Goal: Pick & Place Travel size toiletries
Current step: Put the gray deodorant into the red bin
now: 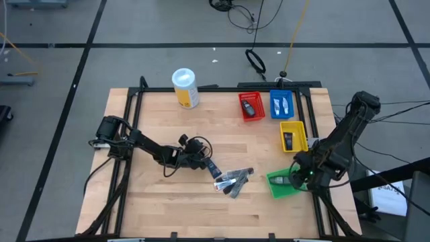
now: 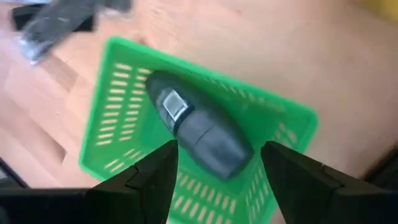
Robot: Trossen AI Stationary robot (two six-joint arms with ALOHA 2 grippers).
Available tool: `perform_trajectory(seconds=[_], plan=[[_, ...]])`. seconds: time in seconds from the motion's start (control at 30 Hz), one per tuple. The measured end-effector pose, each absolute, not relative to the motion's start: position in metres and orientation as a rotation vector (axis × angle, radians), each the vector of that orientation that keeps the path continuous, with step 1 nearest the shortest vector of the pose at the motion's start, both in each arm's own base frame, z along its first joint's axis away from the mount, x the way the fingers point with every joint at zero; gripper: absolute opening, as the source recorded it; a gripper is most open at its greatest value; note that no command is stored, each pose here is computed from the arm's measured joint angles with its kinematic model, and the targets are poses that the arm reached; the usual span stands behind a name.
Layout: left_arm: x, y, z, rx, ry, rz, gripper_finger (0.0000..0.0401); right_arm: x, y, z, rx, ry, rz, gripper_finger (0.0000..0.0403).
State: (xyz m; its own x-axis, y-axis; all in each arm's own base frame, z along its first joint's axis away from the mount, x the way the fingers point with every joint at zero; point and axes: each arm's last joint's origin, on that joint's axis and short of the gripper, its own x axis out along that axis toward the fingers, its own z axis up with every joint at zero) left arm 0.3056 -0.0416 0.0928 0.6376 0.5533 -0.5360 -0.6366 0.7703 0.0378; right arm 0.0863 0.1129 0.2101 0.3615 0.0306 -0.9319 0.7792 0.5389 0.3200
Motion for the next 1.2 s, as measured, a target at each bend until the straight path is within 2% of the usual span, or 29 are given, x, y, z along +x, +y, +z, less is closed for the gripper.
perform_trajectory(seconds=[0.13,0.23,0.4,0.57,0.7,0.87,1.07,1.2], plan=[[0.307,-0.042,0.094,-0.159,0.542,0.676,0.012,0.106,0.122,0.215,0.818,1.049,-0.341,0.0224],[0.308,-0.042,0.095,-0.149,0.536,0.67,0.012,0.123,0.122,0.21,0.837,1.143,-0.3,0.0224],[0.308,-0.042,0.096,-0.149,0.527,0.665,0.012,0.126,0.119,0.192,0.829,1.504,-0.346,0.0224],[0.308,-0.042,0.096,-0.148,0.53,0.666,0.012,0.114,0.105,0.182,0.745,1.713,-0.596,0.0224],[0.308,-0.042,0.096,-0.146,0.53,0.665,0.012,0.112,0.093,0.182,0.665,1.612,-0.752,0.0224],[0.308,-0.042,0.096,-0.147,0.53,0.665,0.012,0.124,0.092,0.182,0.546,1.39,-0.664,0.0224],[0.308,-0.042,0.096,-0.147,0.53,0.665,0.012,0.131,0.096,0.182,0.569,1.369,-0.574,0.0224],[0.308,-0.042,0.096,-0.148,0.53,0.665,0.012,0.129,0.095,0.183,0.671,1.338,-0.665,0.0224]])
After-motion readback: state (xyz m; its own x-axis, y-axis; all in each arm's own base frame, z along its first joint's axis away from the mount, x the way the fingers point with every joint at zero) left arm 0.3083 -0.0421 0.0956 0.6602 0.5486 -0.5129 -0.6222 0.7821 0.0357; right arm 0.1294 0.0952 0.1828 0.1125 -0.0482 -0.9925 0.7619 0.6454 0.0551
